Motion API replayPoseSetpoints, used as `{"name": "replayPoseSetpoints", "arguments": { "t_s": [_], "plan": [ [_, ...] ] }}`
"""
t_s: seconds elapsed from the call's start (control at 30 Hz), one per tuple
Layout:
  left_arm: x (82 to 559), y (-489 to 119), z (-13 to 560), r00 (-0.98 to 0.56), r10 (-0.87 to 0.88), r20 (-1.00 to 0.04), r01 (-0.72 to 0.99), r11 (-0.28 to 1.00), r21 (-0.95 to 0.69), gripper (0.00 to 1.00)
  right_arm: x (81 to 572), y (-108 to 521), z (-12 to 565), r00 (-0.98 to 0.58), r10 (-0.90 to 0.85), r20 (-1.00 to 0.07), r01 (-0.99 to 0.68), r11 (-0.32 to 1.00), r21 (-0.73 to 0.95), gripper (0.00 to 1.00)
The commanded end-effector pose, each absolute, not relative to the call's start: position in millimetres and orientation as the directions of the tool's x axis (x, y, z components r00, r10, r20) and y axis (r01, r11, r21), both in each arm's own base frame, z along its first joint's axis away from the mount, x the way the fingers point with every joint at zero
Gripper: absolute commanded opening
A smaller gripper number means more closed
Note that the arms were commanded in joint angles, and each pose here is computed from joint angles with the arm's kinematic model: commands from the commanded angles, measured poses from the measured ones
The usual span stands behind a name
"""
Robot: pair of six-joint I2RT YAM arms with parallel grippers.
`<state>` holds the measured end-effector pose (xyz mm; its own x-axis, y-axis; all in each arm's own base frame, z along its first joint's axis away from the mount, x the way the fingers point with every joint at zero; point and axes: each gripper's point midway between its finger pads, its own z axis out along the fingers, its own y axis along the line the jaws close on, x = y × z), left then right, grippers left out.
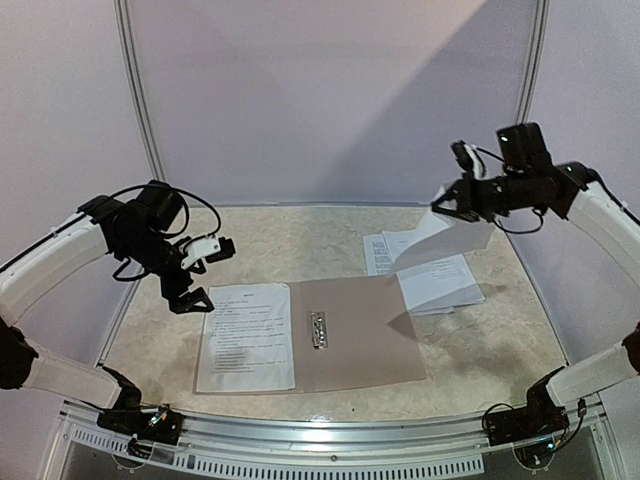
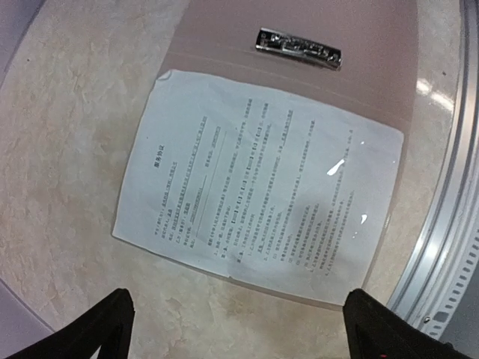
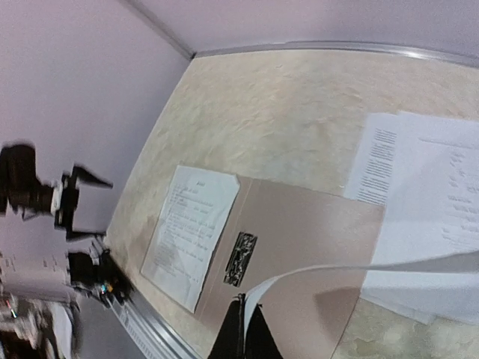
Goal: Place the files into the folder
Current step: Pass from the right arm to the left
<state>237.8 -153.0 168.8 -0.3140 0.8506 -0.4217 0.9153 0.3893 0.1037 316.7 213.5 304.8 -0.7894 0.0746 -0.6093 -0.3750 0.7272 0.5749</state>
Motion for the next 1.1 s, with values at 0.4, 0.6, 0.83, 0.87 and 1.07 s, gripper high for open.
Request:
{"name": "replayPoseSetpoints", "arguments": {
  "t_s": [0.4,0.6,0.83,0.87,1.07],
  "plan": [
    [201,-174,262,-0.254,0.629,-0.734,0.958,0.268,-0.102,1.00,112,432,295,0.001,-0.792,-0.610,-1.000,0.007,-0.012,0.00],
    [186,-181,261,-0.236,0.601,-0.763,0.969,0.206,-0.137,0.99,116,427,299,0.040,-0.761,-0.647,-0.997,0.009,-0.073,0.00],
    [188,-188,232,-0.316,0.613,-0.724,0.949,0.198,-0.246,1.00,126,416,292,0.091,-0.779,-0.620,-0.987,0.012,-0.161,0.00],
    [193,-187,230,-0.327,0.612,-0.720,0.945,0.220,-0.242,1.00,128,415,291,0.093,-0.783,-0.615,-0.985,0.017,-0.170,0.00],
    [216,-182,239,-0.235,0.615,-0.753,0.957,0.281,-0.069,0.99,133,410,293,0.108,-0.782,-0.614,-0.977,0.032,-0.212,0.00]
  ]
}}
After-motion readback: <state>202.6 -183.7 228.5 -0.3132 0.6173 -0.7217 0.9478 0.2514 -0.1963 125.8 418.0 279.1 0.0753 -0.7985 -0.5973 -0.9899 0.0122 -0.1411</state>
